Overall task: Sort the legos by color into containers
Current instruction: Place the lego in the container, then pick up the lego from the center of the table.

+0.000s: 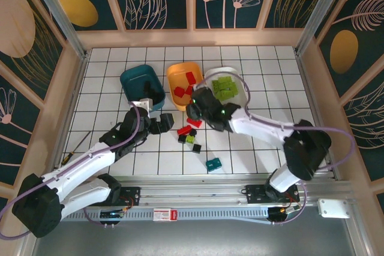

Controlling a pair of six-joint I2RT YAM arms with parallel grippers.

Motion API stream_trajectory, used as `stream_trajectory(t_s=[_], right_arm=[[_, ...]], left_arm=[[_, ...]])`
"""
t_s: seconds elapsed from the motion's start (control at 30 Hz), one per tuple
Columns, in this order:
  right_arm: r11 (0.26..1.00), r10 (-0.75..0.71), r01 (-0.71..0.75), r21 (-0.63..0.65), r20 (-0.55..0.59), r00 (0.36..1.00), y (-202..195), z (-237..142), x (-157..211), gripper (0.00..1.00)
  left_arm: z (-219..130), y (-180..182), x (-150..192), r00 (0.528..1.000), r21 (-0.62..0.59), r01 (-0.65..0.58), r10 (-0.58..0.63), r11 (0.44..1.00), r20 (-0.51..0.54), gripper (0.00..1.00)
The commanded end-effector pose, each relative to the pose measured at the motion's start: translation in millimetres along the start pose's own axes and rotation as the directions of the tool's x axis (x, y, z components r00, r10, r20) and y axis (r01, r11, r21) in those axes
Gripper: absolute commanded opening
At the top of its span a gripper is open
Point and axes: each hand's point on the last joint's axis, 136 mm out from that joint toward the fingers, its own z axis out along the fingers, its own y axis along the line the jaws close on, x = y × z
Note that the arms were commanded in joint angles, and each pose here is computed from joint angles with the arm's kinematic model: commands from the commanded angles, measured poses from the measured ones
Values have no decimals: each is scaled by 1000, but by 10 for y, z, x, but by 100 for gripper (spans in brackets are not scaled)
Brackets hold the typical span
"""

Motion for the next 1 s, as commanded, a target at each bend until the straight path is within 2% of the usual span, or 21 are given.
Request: stream_trajectory(t_s=[0.0,0.13,0.17,0.2,0.23,0.3,0.47,0.7,0.97], right_arm=[[998,-42,43,-43,25,999,-4,436,-284,26],[1000,22,-21,-17,43,999,-203,813,-552,31],[999,41,-41,-13,44,998,-264,897,-593,41],[998,58,-57,-12,43,997,-311,958,-641,57],[998,69,-68,-16,44,997,-337,994,-683,65],[997,71,-68,-42,68,995,-307,963,-794,73],[995,69,-58,-83,137,988,-195,583,-862,75],[992,84,-69,-106,145,986,-219,114,-400,75],[984,147,-128,-123,158,977,-364,-259,-28,75]], left_arm=[[-4,109,182,999,-24,-11,9,1000,-52,96],[34,114,309,995,-14,-10,8,1000,-98,89],[48,119,351,994,-16,-14,12,1000,-112,89],[61,103,397,992,-11,-20,18,1000,-125,90],[72,86,435,990,-9,-27,25,1000,-136,91],[96,26,514,987,-1,-43,43,999,-153,92],[176,-84,653,979,-6,-102,100,995,-178,89],[382,-319,764,948,-4,-240,233,971,-217,80],[700,-454,653,920,-39,-345,329,938,-213,80]])
